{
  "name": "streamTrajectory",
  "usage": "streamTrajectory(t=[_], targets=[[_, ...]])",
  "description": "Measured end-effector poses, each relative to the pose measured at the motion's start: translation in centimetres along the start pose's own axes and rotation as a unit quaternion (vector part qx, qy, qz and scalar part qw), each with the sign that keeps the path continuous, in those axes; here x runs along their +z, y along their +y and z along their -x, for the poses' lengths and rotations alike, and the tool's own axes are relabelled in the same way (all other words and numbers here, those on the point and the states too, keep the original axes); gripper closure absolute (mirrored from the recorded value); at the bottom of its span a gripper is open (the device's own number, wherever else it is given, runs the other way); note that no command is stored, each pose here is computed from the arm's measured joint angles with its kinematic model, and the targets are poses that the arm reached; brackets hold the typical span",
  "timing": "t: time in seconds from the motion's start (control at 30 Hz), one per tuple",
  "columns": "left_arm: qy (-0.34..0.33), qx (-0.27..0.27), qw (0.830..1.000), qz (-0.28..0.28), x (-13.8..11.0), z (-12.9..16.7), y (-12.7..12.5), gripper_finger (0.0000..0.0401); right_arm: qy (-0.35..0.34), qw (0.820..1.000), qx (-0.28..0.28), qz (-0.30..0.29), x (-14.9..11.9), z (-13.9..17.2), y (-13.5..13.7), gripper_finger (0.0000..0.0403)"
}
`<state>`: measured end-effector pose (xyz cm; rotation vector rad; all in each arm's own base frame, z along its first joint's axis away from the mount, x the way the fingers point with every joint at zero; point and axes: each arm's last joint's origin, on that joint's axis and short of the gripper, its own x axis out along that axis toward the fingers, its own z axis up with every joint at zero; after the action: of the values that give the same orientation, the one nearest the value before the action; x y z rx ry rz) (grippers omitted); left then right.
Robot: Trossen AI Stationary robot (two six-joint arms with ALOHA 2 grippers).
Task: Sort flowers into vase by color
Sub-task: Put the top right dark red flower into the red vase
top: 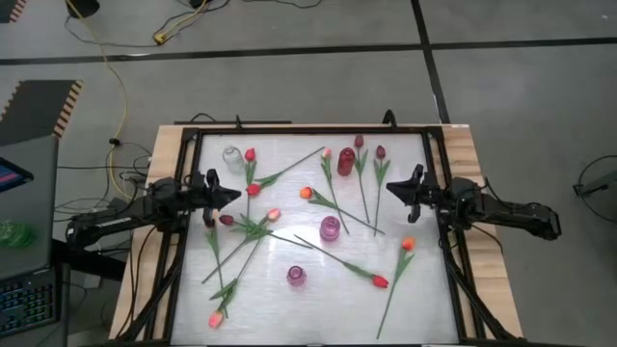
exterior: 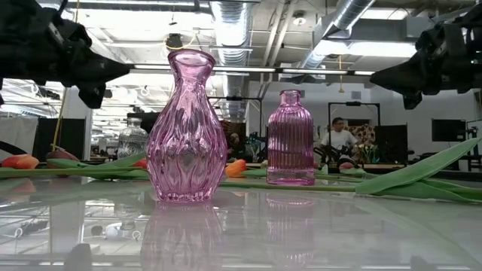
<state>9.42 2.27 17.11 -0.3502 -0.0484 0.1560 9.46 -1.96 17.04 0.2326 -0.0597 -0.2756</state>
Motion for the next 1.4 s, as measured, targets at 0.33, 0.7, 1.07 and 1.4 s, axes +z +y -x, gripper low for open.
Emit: streamTrajectory(t=[0.33, 0.7, 1.07, 1.4], targets=[[-0.025, 0.075, 0.997, -0.028, 0.2, 0.0, 0.4, 0.0392, -0.006, 0.994, -0.042, -0.103, 1.3, 0.0, -0.1, 0.0194], [-0.029, 0.095, 0.995, -0.028, 0.1, 0.1, 0.6, 0.0314, 0.089, 0.983, -0.144, -0.077, 6.5, -1.5, 0.3, 0.0163], [-0.028, 0.095, 0.995, -0.028, 0.1, 0.1, 0.6, 0.0303, 0.242, 0.900, -0.331, -0.150, 6.4, -5.9, -2.7, 0.0163], [-0.028, 0.095, 0.995, -0.028, 0.1, 0.1, 0.6, 0.0303, 0.320, 0.835, -0.404, -0.191, 4.2, -9.1, -6.0, 0.0170]])
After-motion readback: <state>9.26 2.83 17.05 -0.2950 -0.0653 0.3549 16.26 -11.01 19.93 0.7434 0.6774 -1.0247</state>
